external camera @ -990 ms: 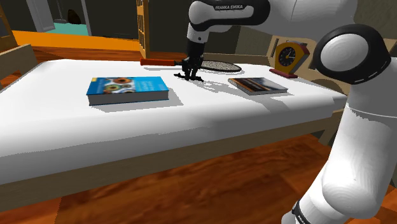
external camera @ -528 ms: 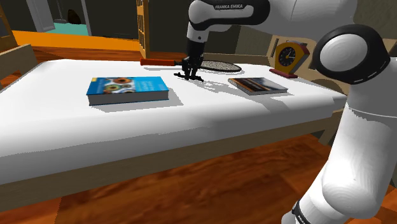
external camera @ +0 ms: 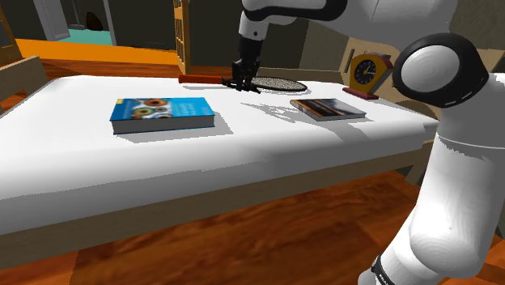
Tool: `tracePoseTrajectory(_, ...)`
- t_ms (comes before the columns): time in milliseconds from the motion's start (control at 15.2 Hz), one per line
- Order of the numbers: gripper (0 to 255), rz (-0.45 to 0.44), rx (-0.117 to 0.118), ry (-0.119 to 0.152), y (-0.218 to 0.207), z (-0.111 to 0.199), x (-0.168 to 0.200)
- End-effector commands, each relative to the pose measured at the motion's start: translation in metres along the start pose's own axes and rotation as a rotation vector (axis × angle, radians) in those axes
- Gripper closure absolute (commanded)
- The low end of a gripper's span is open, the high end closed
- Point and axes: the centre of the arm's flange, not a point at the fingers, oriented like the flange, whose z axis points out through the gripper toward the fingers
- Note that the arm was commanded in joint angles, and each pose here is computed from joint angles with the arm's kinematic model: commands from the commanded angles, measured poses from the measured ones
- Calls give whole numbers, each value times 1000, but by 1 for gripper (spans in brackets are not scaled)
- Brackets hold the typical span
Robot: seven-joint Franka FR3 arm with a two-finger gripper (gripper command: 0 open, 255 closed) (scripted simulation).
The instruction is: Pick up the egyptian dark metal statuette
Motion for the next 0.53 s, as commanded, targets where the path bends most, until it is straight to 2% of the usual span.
tracePoseTrajectory(0,255,0,0,0,1,-10,2)
tracePoseTrajectory(330,255,0,0,0,1,-36,5)
tracePoseTrajectory(462,255,0,0,0,1,-37,5)
